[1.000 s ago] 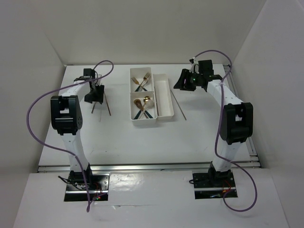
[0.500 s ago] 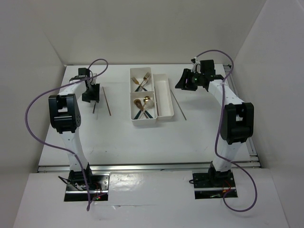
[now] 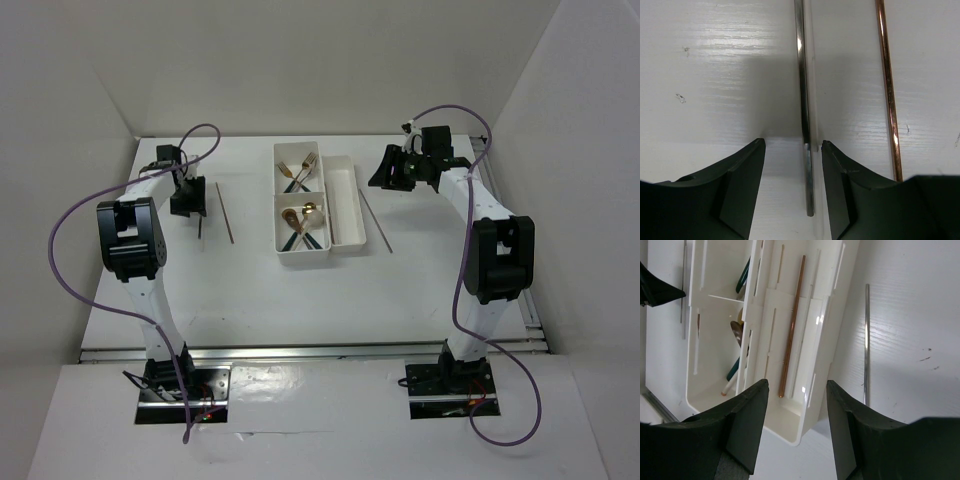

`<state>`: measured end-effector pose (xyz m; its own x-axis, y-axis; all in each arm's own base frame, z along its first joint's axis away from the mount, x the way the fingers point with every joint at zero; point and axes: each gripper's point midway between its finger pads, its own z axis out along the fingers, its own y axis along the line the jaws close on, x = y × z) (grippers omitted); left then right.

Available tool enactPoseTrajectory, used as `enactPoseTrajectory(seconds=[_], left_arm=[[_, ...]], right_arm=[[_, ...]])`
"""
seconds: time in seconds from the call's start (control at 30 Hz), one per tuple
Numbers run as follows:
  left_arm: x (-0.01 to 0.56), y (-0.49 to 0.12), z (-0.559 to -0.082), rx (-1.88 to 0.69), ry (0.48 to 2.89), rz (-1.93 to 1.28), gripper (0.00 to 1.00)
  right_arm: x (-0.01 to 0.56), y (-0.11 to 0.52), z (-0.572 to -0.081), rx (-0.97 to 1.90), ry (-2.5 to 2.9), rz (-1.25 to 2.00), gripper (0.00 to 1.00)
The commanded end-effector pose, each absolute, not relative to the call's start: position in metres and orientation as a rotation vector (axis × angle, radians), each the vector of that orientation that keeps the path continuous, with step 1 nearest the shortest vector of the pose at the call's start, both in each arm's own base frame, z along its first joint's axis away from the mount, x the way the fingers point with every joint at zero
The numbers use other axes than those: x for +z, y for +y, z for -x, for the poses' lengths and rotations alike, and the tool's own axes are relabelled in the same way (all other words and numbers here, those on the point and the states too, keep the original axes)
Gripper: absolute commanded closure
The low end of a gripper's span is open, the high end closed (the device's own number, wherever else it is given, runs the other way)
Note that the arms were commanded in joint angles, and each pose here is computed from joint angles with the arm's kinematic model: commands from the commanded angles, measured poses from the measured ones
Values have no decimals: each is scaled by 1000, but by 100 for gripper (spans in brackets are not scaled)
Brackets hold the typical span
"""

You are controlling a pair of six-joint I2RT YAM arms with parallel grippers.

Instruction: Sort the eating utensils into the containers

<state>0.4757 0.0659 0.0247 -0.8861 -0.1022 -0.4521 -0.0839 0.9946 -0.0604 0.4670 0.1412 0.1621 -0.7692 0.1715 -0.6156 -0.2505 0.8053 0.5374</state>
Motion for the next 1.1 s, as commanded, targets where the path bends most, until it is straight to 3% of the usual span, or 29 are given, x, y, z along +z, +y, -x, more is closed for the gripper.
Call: enactPoseTrajectory(seconds=[0.0,0.4,0.83,1.07], left_arm=[[27,63,-468,-95,2671,125,38],[23,72,-461,-51,2684,149,41],[17,48,-379,-74,2774,190,41],[18,35,-375,-113,2768,166,42]], right_arm=[[181,141,-473,816,2249,94,43],[178,141,-469,813,2256,101,43],[176,141,-467,812,2254,101,43],[178,140,-466,811,2245,105,43]])
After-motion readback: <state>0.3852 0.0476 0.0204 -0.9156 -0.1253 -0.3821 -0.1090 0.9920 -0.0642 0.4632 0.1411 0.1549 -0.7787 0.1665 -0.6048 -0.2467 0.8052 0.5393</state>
